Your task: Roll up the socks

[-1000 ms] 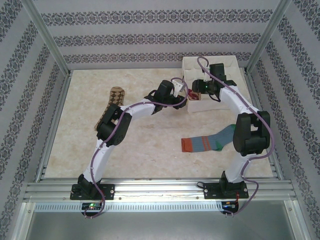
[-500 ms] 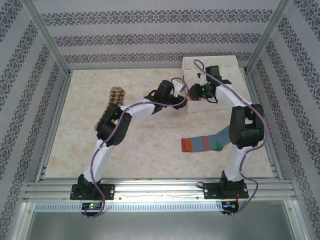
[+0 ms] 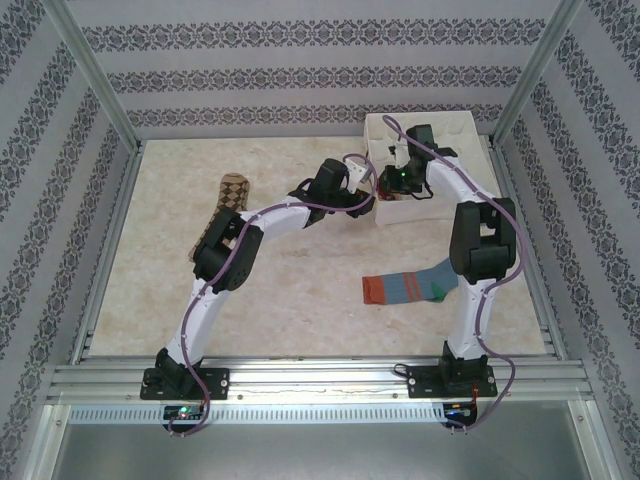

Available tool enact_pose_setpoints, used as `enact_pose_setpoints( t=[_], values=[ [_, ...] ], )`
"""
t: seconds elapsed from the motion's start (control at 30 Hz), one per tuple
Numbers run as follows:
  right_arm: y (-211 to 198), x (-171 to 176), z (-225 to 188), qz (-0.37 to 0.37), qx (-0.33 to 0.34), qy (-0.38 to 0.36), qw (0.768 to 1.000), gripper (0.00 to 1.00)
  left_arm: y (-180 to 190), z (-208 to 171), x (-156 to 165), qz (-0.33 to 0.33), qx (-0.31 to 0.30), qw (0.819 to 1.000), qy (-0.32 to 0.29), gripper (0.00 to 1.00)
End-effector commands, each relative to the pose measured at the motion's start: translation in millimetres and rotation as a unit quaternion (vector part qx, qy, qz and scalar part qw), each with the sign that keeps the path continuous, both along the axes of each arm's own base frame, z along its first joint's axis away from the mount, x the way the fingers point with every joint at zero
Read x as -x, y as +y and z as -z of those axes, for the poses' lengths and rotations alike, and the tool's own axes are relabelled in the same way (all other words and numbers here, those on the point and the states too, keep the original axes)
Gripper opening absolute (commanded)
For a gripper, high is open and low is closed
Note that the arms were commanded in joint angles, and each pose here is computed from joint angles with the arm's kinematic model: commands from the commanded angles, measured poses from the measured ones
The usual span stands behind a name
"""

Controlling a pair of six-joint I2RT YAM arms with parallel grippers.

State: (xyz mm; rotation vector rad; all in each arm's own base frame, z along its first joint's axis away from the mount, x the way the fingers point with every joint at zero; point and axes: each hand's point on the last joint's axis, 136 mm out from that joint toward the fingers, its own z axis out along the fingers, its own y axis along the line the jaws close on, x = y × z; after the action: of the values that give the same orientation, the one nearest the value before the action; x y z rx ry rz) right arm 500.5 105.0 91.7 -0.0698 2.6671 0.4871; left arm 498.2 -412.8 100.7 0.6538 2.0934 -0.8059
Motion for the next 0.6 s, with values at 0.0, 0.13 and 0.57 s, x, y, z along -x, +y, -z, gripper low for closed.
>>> enact_pose_setpoints(
  t=[0.0, 0.13, 0.57],
  values=[
    [-8, 18, 33, -0.001, 0.029, 0.068, 0.997, 0.29, -8, -29, -4, 0.01, 0.029, 0.999, -0.016, 0.35],
    [-10, 12, 10, 0.005, 0.031, 0.049, 0.998, 0.49, -7, -30, -4, 0.01, 0.027, 0.999, -0.017, 0.35],
    [-15, 2, -81, 0.028, 0.021, -0.042, 0.999, 0.61, -4, -35, -5, 0.007, 0.022, 0.999, -0.027, 0.35]
  ],
)
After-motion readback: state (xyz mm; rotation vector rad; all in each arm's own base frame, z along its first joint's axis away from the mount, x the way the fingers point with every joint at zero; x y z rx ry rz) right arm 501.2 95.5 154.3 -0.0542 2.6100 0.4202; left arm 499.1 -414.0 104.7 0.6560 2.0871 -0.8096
